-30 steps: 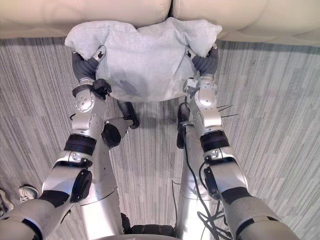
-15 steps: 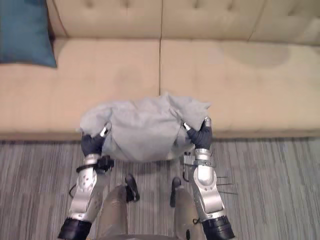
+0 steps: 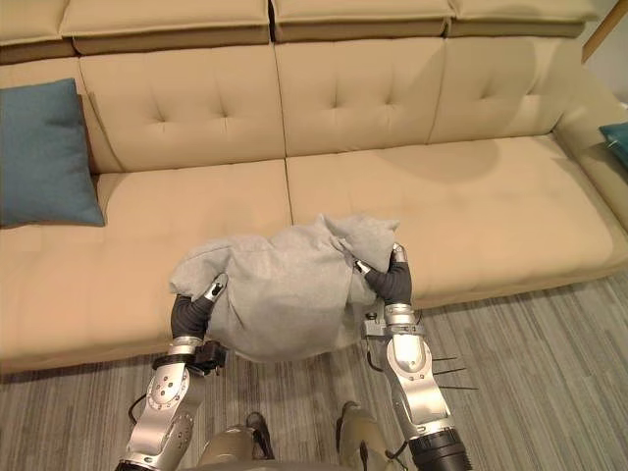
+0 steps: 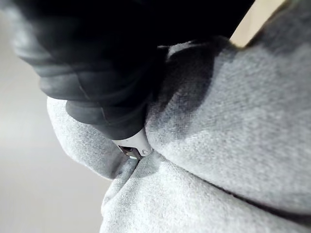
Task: Pick up cushions and gather them together orderly.
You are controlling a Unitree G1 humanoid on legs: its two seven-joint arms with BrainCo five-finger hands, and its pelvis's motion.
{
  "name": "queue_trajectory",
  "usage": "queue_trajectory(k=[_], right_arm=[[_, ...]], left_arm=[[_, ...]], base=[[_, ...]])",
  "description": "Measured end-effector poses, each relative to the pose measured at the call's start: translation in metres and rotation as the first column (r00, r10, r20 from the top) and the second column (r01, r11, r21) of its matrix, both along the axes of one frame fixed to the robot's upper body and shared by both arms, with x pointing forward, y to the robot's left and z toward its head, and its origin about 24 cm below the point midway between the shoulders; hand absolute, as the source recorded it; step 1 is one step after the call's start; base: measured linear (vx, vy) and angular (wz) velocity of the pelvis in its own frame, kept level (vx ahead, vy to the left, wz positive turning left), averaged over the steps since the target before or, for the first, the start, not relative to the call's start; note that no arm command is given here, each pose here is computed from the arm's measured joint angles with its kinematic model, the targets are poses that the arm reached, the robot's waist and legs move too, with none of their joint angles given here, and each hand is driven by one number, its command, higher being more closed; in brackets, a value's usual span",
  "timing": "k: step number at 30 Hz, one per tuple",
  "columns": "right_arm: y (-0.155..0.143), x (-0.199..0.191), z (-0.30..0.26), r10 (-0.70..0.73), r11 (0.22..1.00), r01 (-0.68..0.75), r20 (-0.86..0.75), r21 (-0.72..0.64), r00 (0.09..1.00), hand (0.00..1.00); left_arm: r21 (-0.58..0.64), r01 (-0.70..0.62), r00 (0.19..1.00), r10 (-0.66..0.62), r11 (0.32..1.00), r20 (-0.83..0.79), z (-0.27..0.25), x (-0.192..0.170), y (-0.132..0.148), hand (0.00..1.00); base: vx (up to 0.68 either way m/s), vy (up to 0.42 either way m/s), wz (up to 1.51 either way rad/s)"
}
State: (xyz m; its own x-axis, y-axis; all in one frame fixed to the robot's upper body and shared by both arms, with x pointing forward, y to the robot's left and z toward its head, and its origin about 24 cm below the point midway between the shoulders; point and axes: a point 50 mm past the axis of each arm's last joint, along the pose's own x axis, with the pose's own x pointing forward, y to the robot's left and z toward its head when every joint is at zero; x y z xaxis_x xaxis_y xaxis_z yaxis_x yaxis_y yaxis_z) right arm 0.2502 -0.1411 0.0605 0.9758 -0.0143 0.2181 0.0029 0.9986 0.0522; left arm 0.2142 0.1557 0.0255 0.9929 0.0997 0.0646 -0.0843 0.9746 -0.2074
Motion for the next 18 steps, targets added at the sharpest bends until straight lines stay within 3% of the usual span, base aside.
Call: queue_trajectory(k=[6, 14, 18], right_arm=[[0.001, 0.003, -0.011, 0.013, 0.999, -0.015, -0.058, -0.029, 0.998, 1.0], [-0.012, -0.003, -0.019, -0.011, 0.997, 0.003, -0.098, -0.073, 0.995, 1.0], [-0.019, -0.002, -0.008, -0.038, 0.998, 0.035, -0.05, -0.061, 0.998, 1.0]], left_arm=[[0.034, 0.005, 1.0, -0.005, 0.999, 0.007, 0.002, 0.0, 0.005, 1.0], [-0.006, 0.038, 0.999, -0.038, 0.999, -0.006, -0.001, 0.0, -0.009, 1.0], [-0.011, 0.076, 0.997, -0.076, 0.997, -0.015, -0.003, 0.006, -0.016, 1.0]], base=[[0.09, -0.025, 0.13], [0.4, -0.193, 0.41], [0.33, 0.006, 0.01]])
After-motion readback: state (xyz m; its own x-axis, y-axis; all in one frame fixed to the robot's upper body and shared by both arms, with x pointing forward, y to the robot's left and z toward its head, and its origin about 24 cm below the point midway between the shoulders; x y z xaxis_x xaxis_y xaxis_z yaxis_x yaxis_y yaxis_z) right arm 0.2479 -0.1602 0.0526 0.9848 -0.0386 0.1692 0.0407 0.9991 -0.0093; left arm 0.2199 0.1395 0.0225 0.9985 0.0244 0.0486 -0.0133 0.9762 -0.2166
